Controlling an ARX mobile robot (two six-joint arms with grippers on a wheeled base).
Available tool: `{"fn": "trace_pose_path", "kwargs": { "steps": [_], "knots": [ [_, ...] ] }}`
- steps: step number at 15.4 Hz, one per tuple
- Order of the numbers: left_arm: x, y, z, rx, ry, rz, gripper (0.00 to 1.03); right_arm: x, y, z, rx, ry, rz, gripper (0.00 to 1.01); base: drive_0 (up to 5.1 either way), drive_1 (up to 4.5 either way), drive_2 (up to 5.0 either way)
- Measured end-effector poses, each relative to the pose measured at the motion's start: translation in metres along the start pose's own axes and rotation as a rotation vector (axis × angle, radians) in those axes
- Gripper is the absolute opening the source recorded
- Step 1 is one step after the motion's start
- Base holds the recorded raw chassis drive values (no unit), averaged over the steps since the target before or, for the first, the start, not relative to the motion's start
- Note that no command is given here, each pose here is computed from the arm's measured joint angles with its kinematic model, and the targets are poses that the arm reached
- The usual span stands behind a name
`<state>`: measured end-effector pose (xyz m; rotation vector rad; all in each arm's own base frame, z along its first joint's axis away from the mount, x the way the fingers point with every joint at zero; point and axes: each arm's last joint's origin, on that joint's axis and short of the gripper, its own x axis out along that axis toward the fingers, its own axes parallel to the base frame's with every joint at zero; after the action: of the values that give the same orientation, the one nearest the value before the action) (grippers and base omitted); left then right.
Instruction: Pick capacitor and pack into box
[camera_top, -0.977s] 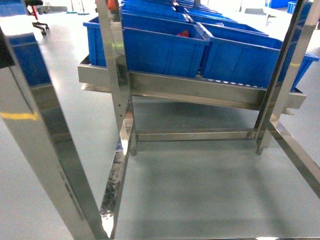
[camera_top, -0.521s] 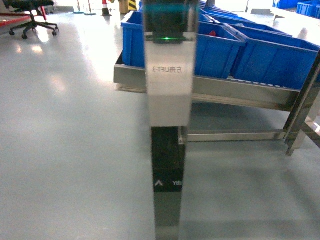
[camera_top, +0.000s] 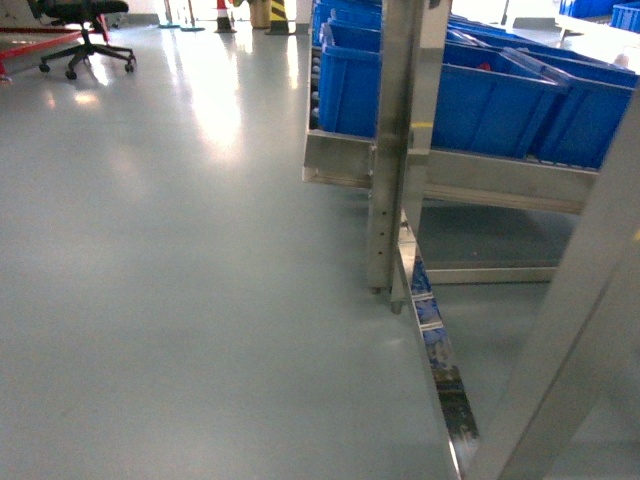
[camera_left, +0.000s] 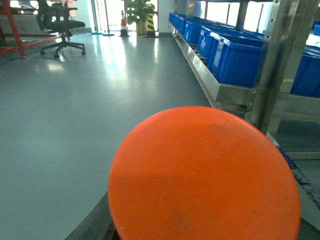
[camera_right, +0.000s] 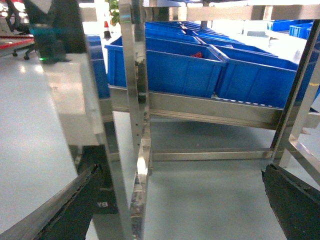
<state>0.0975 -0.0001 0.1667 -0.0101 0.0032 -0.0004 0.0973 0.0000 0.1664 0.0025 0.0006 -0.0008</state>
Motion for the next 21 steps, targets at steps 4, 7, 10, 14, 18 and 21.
{"fn": "trace_pose_path", "kwargs": {
  "steps": [4,7,10,14,18,21],
  "knots": [
    [0.0000,0.0000,0.0001,0.000,-0.001,0.000,0.44,0.0000,0.0000,0.0002,0.000,-0.002,0.000,0.98,-5.0,2.48,2.5],
    [0.0000,0.0000,0.0000,0.000,0.000,0.000,0.44,0.0000,0.0000,0.0000,0.000,0.000,0.000,0.98,-4.9,2.58,2.6],
    [0.0000,0.0000,0.0000,0.000,0.000,-0.001,0.44,0.0000,0.0000,0.0002,0.000,-0.002,0.000,0.98,-4.9,2.58,2.6],
    [0.0000,0.0001,-0.0004,0.000,0.005,0.002,0.44,0.0000,0.0000,0.0000,0.000,0.000,0.000,0.98,-4.9,2.58,2.6],
    [0.0000,0.0000,0.0003,0.000,-0.003,0.000,0.44,0.0000,0.0000,0.0003,0.000,-0.003,0.000,0.98,-4.9,2.58,2.6],
    [0.0000,0.0000,0.0000,0.000,0.000,0.000,0.44,0.0000,0.0000,0.0002,0.000,-0.002,0.000,0.98,-4.9,2.58,2.6]
  ]
}}
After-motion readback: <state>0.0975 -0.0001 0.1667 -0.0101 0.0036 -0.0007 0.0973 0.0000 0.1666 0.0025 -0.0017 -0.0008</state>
